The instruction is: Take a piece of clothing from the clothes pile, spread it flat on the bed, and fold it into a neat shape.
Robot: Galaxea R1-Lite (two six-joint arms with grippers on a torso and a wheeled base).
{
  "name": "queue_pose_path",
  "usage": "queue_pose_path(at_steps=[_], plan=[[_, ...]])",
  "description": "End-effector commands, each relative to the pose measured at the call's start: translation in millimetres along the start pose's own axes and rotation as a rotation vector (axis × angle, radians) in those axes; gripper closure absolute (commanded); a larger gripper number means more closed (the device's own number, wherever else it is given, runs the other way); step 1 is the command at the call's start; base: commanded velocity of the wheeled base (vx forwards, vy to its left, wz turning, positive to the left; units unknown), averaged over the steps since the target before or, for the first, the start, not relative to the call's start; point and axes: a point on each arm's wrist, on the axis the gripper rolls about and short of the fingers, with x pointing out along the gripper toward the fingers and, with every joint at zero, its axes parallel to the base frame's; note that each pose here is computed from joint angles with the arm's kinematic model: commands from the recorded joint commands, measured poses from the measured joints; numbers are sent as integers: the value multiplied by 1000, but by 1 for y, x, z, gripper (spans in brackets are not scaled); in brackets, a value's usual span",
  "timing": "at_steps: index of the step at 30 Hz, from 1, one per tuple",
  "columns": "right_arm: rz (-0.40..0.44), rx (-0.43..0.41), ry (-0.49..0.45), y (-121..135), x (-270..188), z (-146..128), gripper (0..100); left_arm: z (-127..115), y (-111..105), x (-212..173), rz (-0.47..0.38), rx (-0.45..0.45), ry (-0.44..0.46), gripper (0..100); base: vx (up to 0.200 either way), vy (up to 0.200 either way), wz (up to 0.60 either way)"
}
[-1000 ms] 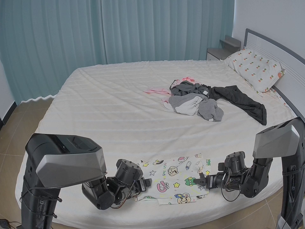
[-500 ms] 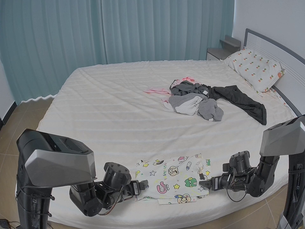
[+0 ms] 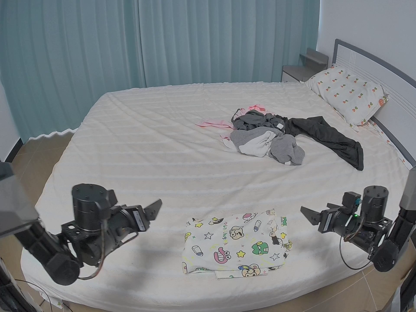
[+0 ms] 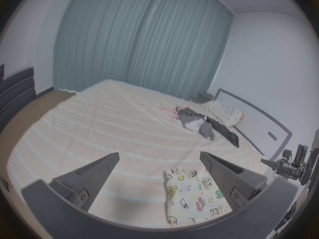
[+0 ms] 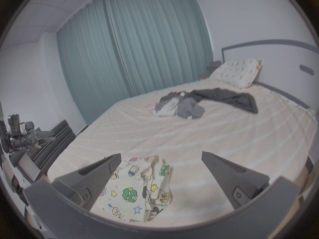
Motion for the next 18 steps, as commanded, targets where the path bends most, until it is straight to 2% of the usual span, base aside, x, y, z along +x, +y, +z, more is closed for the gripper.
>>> queue_pose_path(at_steps=[1, 3, 5, 8, 12, 15, 18], plan=[[-79, 0, -286, -10, -73, 38, 0, 40, 25, -91, 91, 26, -220, 0, 0, 0, 0], [-120, 6, -365, -16, -91, 49, 0, 46, 29, -120, 96, 22, -234, 0, 0, 0, 0], [-147, 3, -396, -18, -103, 52, 0, 51, 31, -141, 95, 18, -248, 0, 0, 0, 0], [-174, -17, -411, -19, -125, 53, 0, 52, 38, -173, 122, 28, -218, 0, 0, 0, 0], [-179, -40, -373, -16, -154, 44, 0, 54, 45, -215, 141, 36, -185, 0, 0, 0, 0], [-186, -55, -327, -14, -166, 38, 0, 54, 48, -229, 147, 38, -172, 0, 0, 0, 0], [-184, -56, -255, -12, -187, 26, 0, 45, 55, -239, 226, 20, -159, 0, 0, 0, 0]])
